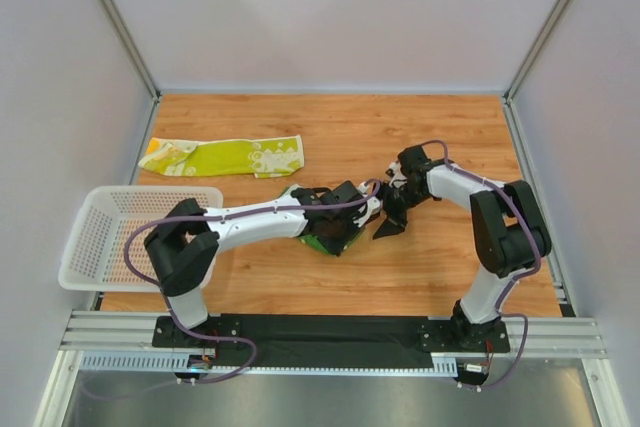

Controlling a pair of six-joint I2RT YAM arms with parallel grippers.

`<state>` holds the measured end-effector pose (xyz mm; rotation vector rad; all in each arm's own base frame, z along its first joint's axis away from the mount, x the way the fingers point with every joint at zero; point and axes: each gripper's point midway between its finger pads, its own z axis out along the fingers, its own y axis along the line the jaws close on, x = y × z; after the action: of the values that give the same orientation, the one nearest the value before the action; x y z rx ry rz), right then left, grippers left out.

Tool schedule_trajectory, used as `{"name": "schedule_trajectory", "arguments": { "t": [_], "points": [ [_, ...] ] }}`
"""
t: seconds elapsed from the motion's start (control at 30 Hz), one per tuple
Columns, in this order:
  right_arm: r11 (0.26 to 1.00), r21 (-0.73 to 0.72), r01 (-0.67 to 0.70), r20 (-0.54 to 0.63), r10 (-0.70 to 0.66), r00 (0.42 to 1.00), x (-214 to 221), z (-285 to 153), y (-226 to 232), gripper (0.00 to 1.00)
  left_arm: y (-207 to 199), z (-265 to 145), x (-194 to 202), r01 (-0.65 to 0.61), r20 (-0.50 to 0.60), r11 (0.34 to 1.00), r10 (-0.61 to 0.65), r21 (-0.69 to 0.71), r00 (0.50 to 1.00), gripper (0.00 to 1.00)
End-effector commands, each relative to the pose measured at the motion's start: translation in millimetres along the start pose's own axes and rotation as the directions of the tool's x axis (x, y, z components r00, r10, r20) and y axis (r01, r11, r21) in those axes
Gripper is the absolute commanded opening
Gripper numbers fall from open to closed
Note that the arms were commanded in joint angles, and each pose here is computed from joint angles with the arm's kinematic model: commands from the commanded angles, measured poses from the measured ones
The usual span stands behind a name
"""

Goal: Roll the towels
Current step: Roll the towel

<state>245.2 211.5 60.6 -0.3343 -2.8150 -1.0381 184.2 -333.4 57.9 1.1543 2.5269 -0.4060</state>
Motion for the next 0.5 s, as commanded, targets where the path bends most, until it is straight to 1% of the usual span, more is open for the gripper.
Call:
{"name": "schedule_trajectory", "arguments": {
  "t": [0.0,0.2,0.3,0.47],
  "points": [
    [0.998,-0.054,-0.009,-0.053,0.007,0.999,9,9,13,0.57,-12,-18,-14,0.03,0.055,0.998,-0.033,0.055,0.998,0.01],
    [0.998,-0.06,-0.015,-0.065,0.011,0.998,6,22,15,0.57,-12,-19,-9,0.056,0.063,0.996,-0.061,0.073,0.996,0.01],
    [0.999,-0.035,-0.022,-0.071,0.02,0.997,2,26,11,0.55,-11,-21,-10,0.072,0.07,0.994,-0.077,0.08,0.995,0.01],
    [0.999,0.027,-0.028,-0.071,0.03,0.997,-3,33,-2,0.42,-8,-26,-12,0.111,0.098,0.988,-0.122,0.111,0.988,0.01]
  ]
}}
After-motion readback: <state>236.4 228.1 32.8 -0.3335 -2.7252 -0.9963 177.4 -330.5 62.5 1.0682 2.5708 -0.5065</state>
